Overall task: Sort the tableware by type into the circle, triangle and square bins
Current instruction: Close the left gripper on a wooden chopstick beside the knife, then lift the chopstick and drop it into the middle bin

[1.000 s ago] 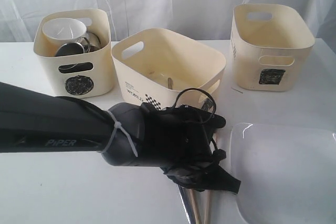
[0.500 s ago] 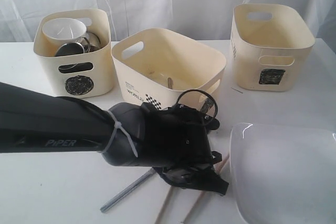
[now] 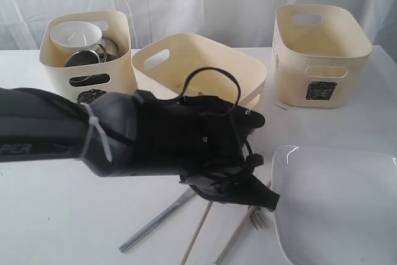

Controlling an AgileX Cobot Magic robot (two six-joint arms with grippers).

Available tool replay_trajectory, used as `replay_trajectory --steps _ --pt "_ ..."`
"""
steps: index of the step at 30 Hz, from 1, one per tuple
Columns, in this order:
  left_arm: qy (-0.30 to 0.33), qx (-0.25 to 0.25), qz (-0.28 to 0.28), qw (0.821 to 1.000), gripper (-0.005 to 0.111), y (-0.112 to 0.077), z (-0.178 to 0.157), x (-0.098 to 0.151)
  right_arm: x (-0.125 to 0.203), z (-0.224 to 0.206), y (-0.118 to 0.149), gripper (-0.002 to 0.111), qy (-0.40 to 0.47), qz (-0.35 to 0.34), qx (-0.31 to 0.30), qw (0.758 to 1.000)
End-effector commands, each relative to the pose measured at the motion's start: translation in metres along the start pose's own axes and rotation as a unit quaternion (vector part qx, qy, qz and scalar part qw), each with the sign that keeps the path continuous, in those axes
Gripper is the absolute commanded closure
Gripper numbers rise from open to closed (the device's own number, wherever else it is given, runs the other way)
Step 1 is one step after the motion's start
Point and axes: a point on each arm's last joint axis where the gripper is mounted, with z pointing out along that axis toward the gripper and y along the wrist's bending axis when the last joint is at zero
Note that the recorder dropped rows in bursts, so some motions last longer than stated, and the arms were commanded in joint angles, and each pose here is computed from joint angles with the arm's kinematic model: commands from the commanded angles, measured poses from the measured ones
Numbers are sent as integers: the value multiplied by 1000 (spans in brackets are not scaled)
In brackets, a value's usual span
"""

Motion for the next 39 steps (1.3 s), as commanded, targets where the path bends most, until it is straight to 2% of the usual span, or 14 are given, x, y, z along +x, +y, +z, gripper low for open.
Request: replay_trajectory --steps 1,9,16,24,29,31,35,37,39 --pt "-11 8 3 1000 107 4 -20 -3 0 0 0 108 -7 -5 -3 1000" --pt "-47 49 -13 998 107 4 -44 -12 0 0 0 108 -7 -5 -3 1000" --pt "-85 82 -7 993 107 4 -63 -20 0 0 0 108 -7 -5 -3 1000" --pt "-151 121 42 980 107 3 -84 -30 0 0 0 108 -7 -5 -3 1000" --pt "-204 97 94 970 107 7 -94 -41 0 0 0 108 -7 -5 -3 1000" --pt "-235 81 125 961 107 9 -99 -49 0 0 0 108 -7 -5 -3 1000" --pt "-325 39 218 919 107 12 -113 -70 0 0 0 108 -7 -5 -3 1000" --pt "-350 27 229 908 107 16 -118 -81 0 0 0 108 -7 -5 -3 1000" --pt "-365 17 215 906 107 27 -121 -92 0 0 0 108 -7 -5 -3 1000"
